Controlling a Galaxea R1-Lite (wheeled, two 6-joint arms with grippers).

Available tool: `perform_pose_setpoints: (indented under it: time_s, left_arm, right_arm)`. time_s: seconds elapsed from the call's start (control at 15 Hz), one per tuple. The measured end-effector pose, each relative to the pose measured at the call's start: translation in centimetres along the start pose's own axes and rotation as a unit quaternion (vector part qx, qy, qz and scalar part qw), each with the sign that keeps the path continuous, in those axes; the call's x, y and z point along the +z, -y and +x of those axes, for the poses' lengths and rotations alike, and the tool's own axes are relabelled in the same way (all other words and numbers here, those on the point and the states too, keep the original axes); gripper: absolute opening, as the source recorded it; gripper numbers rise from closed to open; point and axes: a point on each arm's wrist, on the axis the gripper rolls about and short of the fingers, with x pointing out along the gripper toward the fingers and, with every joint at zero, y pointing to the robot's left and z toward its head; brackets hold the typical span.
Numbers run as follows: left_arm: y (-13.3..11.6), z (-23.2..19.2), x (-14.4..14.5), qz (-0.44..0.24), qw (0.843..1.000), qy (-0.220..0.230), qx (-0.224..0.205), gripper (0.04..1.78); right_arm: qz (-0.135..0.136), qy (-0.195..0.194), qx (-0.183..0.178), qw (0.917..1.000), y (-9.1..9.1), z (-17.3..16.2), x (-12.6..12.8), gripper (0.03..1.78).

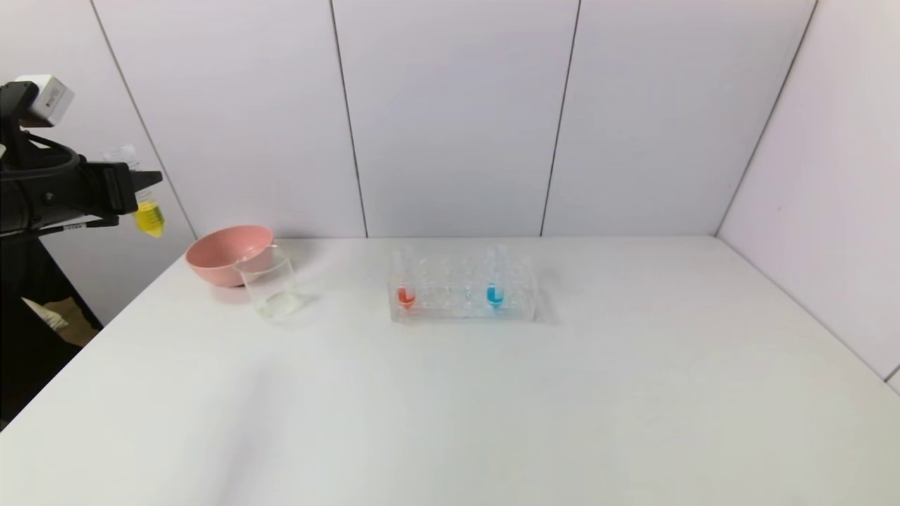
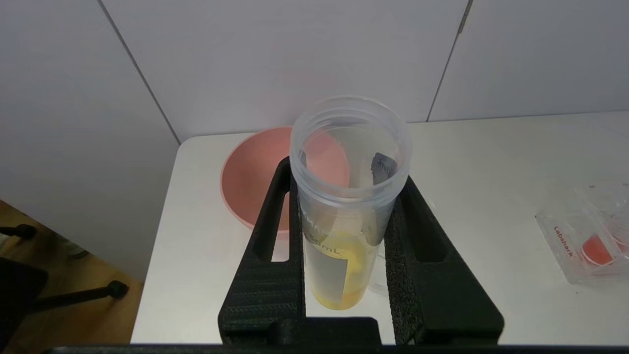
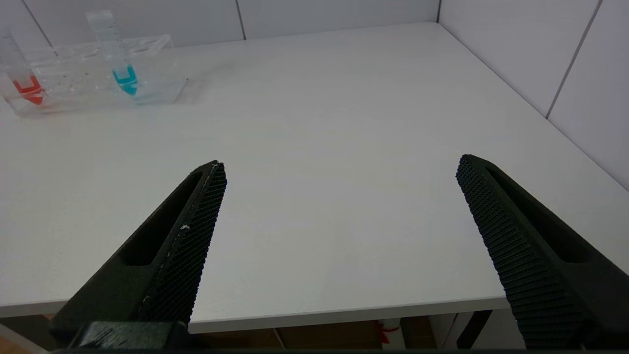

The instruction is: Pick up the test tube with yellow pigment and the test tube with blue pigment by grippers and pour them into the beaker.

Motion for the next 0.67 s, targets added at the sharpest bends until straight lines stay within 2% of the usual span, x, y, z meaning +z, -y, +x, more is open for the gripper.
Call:
perform_pose_setpoints:
  time_s: [0.67]
  left_arm:
    - [-0.44,0.59,-0.5,0.0,1.0,-0.008,0.002,0.47]
  right_arm:
    - [0.0,0.0,0.0,1.0,0.0,0.0,0.0,1.71]
